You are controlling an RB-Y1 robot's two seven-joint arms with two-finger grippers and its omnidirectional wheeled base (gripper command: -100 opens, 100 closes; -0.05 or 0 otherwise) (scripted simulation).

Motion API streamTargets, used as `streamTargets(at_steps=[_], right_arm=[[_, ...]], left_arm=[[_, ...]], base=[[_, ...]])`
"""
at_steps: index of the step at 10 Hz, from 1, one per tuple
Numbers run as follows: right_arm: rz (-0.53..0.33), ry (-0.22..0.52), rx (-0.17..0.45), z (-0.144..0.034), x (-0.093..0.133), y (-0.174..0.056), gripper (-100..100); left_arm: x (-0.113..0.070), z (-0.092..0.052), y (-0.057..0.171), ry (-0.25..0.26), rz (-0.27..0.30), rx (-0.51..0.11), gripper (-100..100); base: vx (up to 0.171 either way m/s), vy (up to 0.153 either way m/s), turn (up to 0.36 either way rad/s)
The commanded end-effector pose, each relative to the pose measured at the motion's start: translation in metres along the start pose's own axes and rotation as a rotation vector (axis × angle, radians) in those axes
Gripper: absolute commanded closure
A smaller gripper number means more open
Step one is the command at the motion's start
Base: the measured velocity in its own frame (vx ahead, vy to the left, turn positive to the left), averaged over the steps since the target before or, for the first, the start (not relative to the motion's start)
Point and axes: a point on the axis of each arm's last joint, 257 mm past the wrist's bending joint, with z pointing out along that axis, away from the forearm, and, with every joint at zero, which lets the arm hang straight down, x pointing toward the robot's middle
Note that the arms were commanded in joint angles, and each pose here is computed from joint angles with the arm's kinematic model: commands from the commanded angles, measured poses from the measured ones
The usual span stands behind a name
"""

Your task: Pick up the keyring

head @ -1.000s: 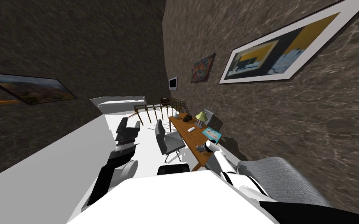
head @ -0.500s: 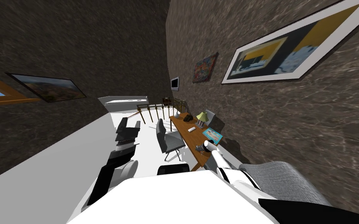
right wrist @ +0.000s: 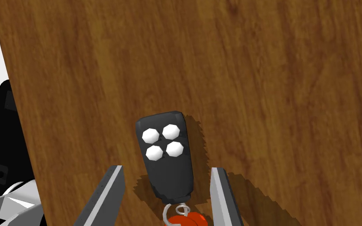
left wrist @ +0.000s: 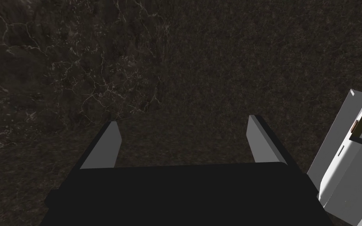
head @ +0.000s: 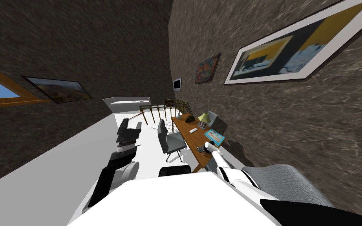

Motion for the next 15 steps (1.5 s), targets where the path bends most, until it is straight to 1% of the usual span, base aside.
streamTargets(at_steps=[1,4,5,6,14,15], right_arm=[[0.0,0.0,0.0,0.0,0.0,0.0,100],[-0.003,0.0,-0.001,0.0,0.0,0.0,100],[-0.003,0.0,-0.001,0.0,0.0,0.0,0],[-0.007,0.0,0.002,-0.004,-0.001,0.002,100],[-0.053,-0.001,0.02,-0.027,-0.006,0.012,100],[-0.048,-0.001,0.017,-0.025,-0.006,0.012,100]], left_arm=[[0.0,0.0,0.0,0.0,0.0,0.0,0],[0.0,0.0,0.0,0.0,0.0,0.0,0],[0.0,0.0,0.0,0.0,0.0,0.0,0],[0.0,0.0,0.0,0.0,0.0,0.0,0],[0.0,0.0,0.0,0.0,0.0,0.0,0],[0.0,0.0,0.0,0.0,0.0,0.0,0]], base=[[0.0,0.0,0.0],[0.0,0.0,0.0],[0.0,0.0,0.0],[0.019,0.023,-0.082],[0.026,0.038,-0.065],[0.013,0.014,-0.015]])
